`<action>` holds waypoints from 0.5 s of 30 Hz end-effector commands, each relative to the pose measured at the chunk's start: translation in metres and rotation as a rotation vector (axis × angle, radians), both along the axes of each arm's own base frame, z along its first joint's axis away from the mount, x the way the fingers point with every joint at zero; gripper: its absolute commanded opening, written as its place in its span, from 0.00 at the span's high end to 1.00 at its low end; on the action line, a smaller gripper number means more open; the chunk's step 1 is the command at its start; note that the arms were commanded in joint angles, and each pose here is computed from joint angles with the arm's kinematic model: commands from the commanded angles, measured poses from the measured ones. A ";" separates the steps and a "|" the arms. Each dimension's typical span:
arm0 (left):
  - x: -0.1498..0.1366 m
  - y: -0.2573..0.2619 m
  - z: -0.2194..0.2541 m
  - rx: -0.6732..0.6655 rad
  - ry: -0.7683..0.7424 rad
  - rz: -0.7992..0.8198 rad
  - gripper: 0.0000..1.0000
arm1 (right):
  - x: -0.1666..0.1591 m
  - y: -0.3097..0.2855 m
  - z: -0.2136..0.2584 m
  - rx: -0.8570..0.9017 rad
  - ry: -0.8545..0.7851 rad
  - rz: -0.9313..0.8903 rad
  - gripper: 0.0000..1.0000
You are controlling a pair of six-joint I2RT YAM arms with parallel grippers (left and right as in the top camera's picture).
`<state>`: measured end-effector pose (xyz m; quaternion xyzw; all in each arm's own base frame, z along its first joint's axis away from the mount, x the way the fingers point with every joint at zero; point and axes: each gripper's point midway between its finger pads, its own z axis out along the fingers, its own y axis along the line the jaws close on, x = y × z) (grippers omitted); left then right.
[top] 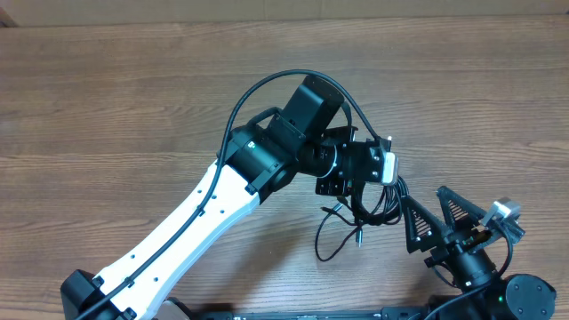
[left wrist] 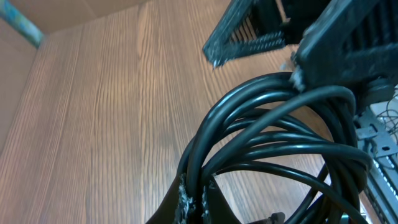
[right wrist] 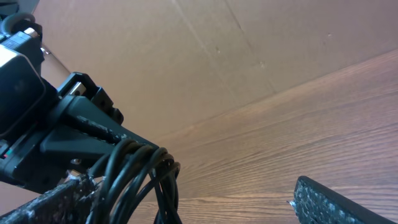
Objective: Untangle cables
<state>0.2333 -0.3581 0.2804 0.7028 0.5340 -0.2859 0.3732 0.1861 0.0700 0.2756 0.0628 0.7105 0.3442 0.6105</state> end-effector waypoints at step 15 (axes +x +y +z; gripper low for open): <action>-0.026 -0.006 0.040 -0.150 0.019 -0.139 0.96 | 0.007 -0.038 -0.029 -0.074 0.118 -0.228 0.00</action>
